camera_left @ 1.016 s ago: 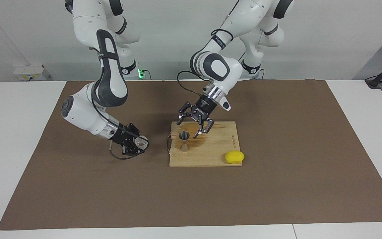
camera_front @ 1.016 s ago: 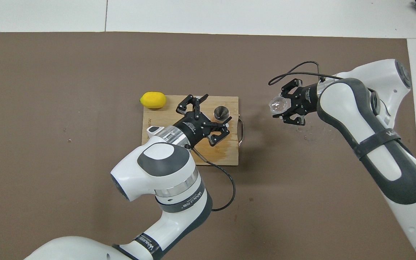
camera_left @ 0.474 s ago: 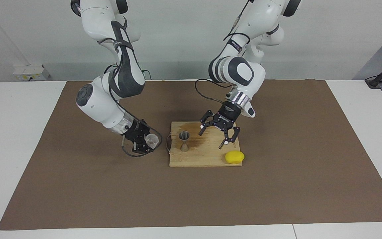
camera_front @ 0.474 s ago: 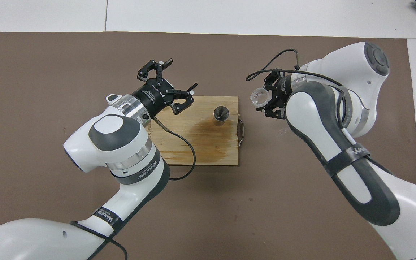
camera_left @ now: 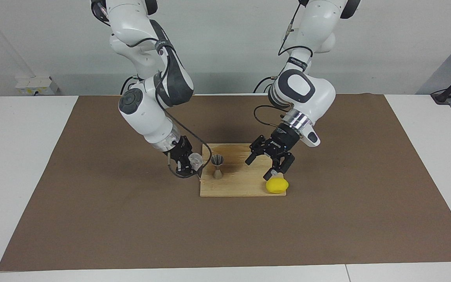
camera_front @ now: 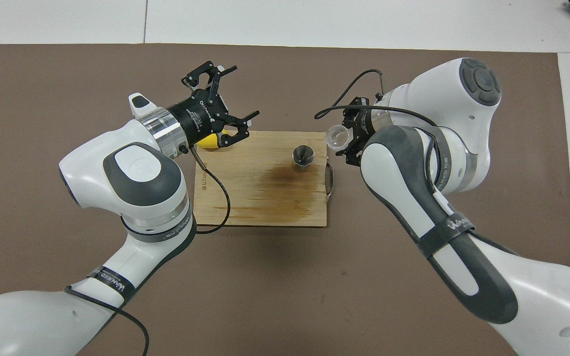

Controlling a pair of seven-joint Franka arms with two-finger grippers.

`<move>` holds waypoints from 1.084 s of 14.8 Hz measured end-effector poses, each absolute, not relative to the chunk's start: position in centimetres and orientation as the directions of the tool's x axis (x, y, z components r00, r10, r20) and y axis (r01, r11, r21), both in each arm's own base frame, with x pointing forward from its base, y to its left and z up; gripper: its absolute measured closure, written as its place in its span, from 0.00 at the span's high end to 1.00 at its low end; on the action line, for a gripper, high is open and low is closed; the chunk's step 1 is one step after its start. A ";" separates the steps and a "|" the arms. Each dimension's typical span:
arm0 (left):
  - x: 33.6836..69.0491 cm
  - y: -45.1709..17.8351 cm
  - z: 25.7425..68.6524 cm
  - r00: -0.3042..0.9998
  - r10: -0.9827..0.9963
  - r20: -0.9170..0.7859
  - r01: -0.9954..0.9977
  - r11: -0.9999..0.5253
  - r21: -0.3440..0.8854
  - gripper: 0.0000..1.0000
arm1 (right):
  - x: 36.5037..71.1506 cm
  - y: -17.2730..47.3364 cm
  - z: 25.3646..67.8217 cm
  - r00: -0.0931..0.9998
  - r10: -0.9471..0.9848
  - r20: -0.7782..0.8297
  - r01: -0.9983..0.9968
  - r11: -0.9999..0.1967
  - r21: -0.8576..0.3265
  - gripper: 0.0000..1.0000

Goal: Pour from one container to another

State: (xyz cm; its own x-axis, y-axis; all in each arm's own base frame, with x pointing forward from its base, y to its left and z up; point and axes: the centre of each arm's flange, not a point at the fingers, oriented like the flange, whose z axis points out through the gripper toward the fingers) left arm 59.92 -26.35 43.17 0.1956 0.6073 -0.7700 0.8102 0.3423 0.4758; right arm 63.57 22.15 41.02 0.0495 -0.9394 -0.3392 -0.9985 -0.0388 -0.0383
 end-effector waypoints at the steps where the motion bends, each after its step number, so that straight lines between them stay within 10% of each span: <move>1: 60.2 -26.2 43.4 0.247 0.645 -0.724 0.804 0.281 0.524 1.00 | 63.3 22.9 40.9 0.069 -0.943 -0.326 -0.997 -0.059 -0.041 0.51; 10: 63.7 -19.8 46.0 0.606 0.741 -0.289 0.674 -0.286 0.681 1.00 | 61.7 26.7 40.5 0.216 -0.958 -0.188 -0.976 -0.207 -0.068 0.51; 16: 64.7 -14.9 48.1 0.766 0.638 -0.073 0.580 -0.639 0.505 1.00 | 61.5 27.3 40.6 0.256 -0.957 -0.138 -0.966 -0.247 -0.082 0.51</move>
